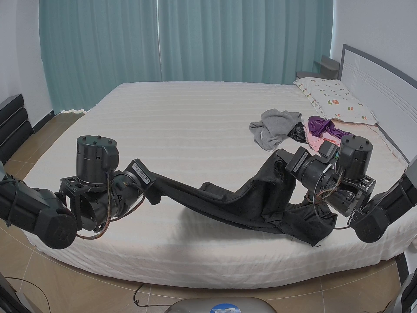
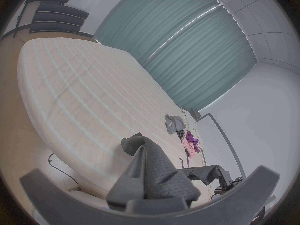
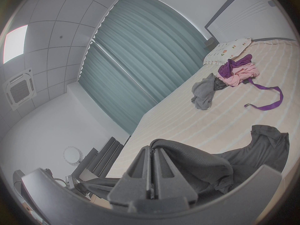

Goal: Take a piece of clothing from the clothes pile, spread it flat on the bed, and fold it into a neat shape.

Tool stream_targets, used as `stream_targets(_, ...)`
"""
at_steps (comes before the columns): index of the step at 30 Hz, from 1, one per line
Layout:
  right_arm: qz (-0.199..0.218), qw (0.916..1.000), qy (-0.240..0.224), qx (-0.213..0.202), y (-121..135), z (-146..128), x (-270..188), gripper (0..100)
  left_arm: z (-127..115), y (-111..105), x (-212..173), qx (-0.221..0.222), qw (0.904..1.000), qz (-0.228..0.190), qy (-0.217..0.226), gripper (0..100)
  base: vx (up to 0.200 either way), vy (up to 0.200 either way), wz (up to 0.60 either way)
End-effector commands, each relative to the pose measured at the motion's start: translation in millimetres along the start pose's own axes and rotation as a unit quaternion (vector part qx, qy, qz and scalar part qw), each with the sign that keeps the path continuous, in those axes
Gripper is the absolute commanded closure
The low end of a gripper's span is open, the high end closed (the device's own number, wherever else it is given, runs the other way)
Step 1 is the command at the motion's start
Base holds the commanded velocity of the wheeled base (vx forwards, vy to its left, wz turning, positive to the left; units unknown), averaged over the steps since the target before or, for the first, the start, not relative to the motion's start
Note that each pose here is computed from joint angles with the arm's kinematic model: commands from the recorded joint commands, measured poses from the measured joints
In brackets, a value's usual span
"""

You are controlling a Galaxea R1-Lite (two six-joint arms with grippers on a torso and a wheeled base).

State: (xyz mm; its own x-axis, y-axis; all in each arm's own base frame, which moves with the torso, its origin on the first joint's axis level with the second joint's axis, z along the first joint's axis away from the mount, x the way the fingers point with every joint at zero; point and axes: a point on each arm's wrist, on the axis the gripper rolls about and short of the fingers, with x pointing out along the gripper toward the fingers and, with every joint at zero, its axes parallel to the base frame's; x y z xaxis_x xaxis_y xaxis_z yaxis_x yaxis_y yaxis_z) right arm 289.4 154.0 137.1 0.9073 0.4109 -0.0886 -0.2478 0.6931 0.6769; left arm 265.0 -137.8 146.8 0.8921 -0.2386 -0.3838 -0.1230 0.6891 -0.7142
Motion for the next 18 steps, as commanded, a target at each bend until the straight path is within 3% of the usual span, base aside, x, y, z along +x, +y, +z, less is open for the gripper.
stream_targets(1,-0.001,1.0,0.002,0.0,-1,-1,1,100,0,0,0,0.0,1.0,-0.001,-0.001,100,0.0,0.2,0.0)
stream_targets(10,0.007,0.9999,-0.014,0.0,3,11,-5,100,0,0,0,-0.001,1.0,0.001,0.001,100,0.0,0.2,0.0)
stream_targets(18,-0.011,0.9999,-0.013,0.0,-6,11,-16,100,-2,-1,-2,0.001,1.0,-0.001,0.003,100,0.0,0.0,0.0)
